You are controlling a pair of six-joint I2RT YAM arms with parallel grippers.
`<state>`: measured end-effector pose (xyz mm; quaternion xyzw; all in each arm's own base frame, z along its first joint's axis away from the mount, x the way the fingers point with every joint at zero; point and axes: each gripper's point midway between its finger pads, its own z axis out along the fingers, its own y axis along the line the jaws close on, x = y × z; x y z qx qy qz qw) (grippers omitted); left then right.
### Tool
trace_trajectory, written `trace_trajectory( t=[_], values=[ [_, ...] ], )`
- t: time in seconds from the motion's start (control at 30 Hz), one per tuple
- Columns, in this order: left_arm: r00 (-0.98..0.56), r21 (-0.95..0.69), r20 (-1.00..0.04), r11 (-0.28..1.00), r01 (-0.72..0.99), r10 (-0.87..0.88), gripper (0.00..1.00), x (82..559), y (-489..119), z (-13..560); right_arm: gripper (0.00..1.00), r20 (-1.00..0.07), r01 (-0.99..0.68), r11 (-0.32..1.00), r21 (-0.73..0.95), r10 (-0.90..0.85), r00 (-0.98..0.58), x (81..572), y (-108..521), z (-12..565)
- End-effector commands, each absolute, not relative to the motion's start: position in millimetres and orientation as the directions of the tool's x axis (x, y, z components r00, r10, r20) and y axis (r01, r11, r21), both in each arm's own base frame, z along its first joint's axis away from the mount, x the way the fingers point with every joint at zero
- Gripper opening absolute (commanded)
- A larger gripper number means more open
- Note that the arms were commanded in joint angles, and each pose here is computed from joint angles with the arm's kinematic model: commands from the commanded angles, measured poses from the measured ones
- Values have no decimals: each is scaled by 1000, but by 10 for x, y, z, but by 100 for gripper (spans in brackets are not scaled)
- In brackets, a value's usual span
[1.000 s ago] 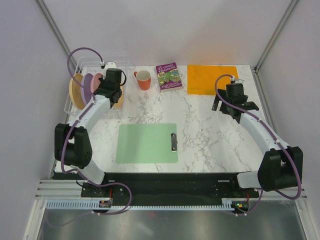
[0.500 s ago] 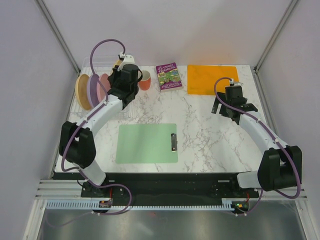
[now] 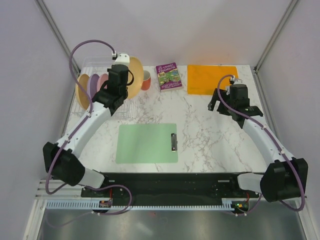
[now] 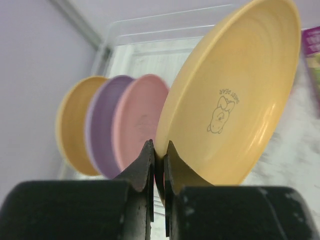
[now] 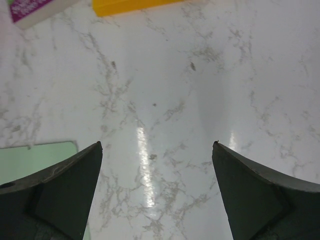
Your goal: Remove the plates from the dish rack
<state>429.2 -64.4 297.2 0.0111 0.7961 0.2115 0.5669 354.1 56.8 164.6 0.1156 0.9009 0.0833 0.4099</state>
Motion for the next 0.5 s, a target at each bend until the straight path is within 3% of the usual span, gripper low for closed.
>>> trace_trajectory(
  t=[0.0,0.17,0.47],
  values=[
    [-376,-45,-927,992,118,3,2,3959,-1394,2922,98,-748,-103,870,482,347,-565,3581,1192,2222],
    [-529,-295,-842,910,291,-104,2,3743,-1950,2596,97,-755,-267,766,584,392,-526,3531,1724,2556],
    [-634,-459,-756,821,338,-162,2,3611,-2273,2357,96,-732,-332,703,629,391,-558,3461,2203,2472]
  ],
)
